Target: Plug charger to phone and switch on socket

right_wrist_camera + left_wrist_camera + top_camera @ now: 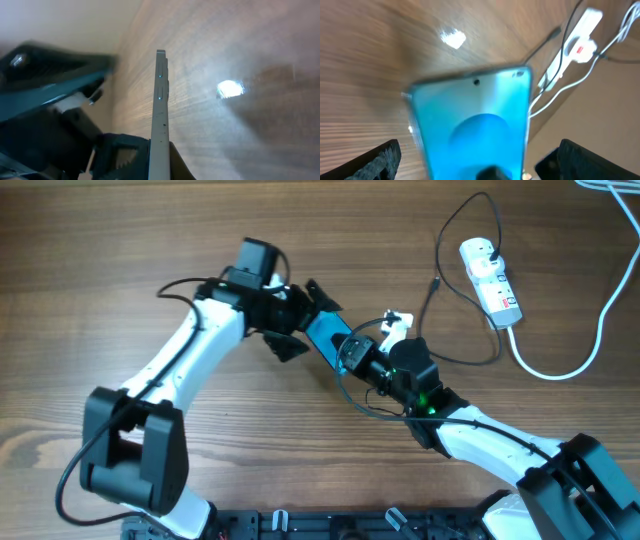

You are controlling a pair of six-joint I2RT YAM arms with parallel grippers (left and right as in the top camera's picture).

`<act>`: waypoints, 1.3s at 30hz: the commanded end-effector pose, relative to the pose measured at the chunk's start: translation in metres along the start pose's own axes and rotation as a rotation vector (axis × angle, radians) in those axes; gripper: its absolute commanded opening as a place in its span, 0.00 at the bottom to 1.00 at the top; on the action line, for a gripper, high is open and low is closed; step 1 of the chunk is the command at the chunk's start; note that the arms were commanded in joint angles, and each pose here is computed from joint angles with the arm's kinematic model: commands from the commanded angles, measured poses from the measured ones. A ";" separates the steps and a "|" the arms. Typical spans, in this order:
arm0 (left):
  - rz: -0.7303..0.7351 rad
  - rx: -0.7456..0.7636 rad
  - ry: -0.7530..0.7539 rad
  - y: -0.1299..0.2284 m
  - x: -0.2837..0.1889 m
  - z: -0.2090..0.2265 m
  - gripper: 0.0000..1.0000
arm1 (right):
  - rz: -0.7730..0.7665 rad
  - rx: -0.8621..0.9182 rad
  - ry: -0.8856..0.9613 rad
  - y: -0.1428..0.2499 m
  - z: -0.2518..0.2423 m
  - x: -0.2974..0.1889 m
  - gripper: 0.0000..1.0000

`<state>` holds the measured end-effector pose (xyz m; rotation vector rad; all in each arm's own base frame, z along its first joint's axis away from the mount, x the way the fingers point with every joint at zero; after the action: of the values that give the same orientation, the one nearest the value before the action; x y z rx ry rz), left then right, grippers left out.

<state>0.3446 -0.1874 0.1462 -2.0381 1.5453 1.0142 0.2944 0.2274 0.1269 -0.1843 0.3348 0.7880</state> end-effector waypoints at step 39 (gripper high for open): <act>-0.128 -0.059 -0.013 0.053 -0.074 0.002 0.67 | 0.394 0.722 -0.195 0.035 0.068 -0.013 0.04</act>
<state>0.2847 -0.1529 0.2141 -2.0764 1.4022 0.9857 0.2706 0.2612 0.1823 0.6393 0.5000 1.0219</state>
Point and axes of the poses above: each gripper's point midway between its finger pads, its own x axis out along the fingers, its own z axis along the line the jaws close on, y = z × x, the point moved 4 cm from there along -x, back along the fingers, and after that the axes turned 13 degrees about x, right-handed, at the moved point
